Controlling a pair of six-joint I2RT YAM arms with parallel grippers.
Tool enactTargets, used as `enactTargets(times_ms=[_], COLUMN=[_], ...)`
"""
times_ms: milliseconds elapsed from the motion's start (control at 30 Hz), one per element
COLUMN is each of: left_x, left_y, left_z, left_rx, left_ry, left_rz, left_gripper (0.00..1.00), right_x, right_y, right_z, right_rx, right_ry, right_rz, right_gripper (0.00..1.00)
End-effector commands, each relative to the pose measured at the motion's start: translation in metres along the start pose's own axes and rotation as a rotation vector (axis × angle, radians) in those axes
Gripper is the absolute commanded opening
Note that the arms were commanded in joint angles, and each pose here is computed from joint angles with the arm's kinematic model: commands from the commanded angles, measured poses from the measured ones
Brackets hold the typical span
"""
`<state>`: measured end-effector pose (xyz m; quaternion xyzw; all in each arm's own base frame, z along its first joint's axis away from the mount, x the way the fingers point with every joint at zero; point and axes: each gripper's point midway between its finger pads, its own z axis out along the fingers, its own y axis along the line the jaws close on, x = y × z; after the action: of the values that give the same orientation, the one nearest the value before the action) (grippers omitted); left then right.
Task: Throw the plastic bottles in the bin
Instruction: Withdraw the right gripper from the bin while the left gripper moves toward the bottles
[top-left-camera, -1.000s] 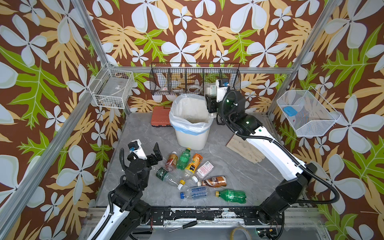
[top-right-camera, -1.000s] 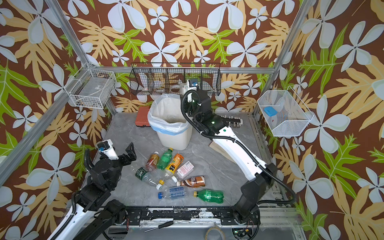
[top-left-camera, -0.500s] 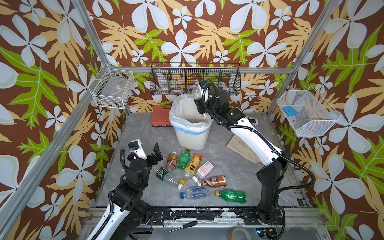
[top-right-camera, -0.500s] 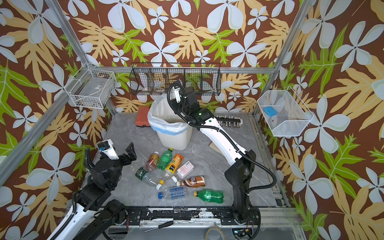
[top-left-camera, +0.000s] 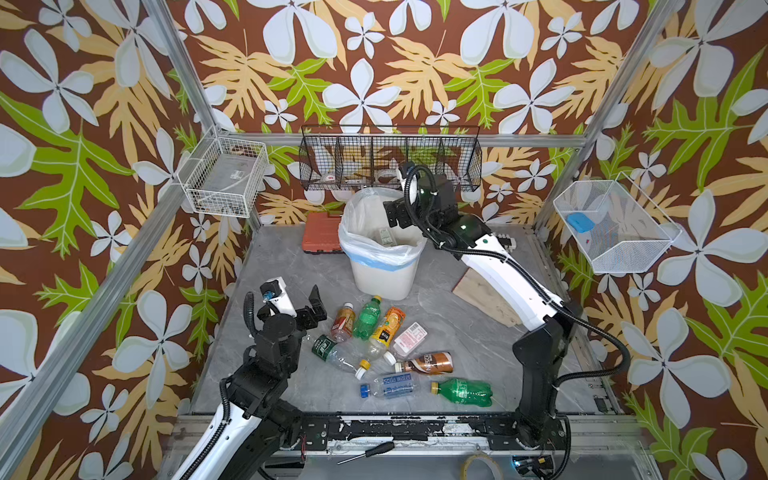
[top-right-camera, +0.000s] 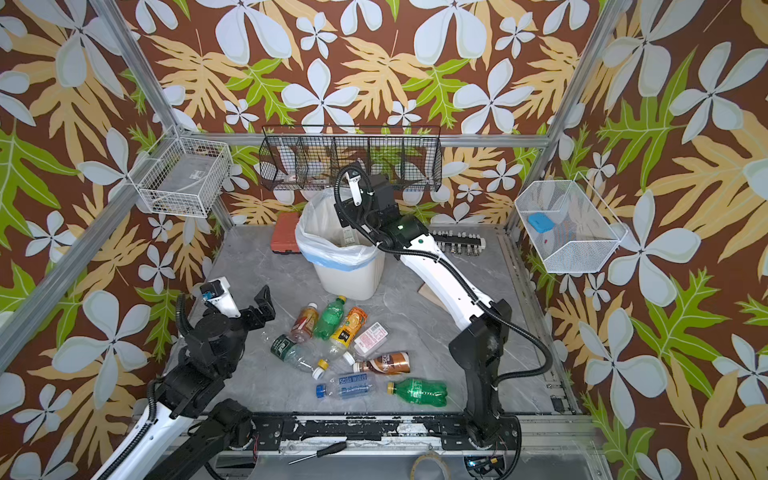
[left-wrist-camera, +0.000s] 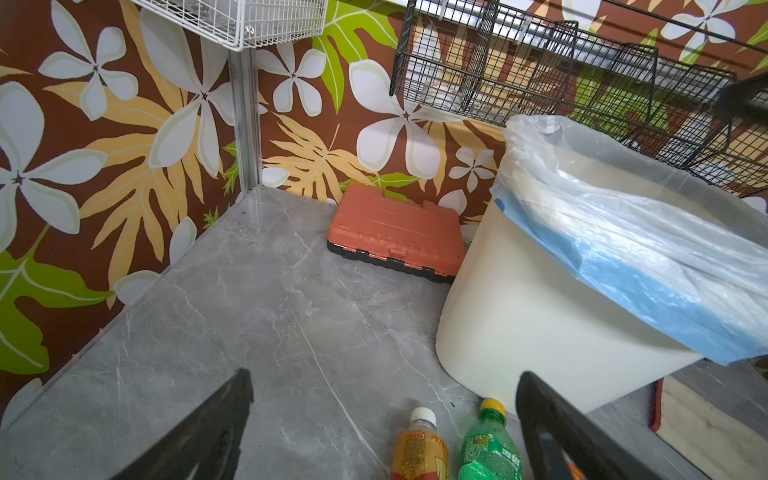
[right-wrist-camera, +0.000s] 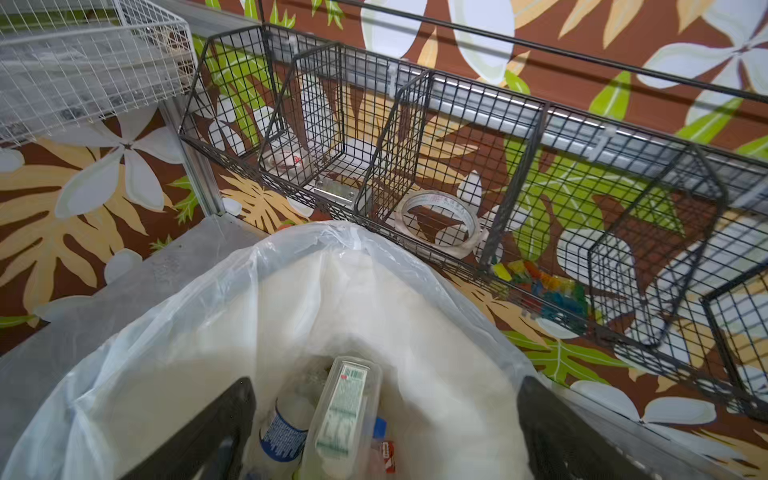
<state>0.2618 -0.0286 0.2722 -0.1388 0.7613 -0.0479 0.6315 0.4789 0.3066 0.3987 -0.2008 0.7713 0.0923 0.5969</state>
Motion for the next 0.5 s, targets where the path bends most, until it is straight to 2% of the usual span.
enactTargets(times_ms=[0,33,200,333,467], left_x=[-0.001,-0.001,0.009,0.016,0.028], left_y=[-0.002,-0.004,-0.002,-0.008,-0.002], left_z=[0.002,0.003,0.010,0.017,0.021], left_rx=[0.000,0.003,-0.025,-0.014,-0.065], left_ry=[0.007,0.014,0.050,0.087,0.147], left_rz=[0.003,0.005,0.027,0.042,0.021], left_gripper=[1.00,1.00,1.00,1.00,1.00], right_x=[-0.010,-0.007,0.069,0.122,0.141], right_y=[-0.014,-0.017,-0.039,-0.052,-0.060], right_z=[-0.034,-0.047,-0.109,-0.131,-0.139], right_rx=[0.040,0.045,0.093,0.153,0.182], right_ry=[-0.088,-0.111,-0.132,-0.073,-0.047], right_rz=[0.079,0.105,0.276,0.345,0.363], right_gripper=[0.98,0.99,1.00,1.00,1.00])
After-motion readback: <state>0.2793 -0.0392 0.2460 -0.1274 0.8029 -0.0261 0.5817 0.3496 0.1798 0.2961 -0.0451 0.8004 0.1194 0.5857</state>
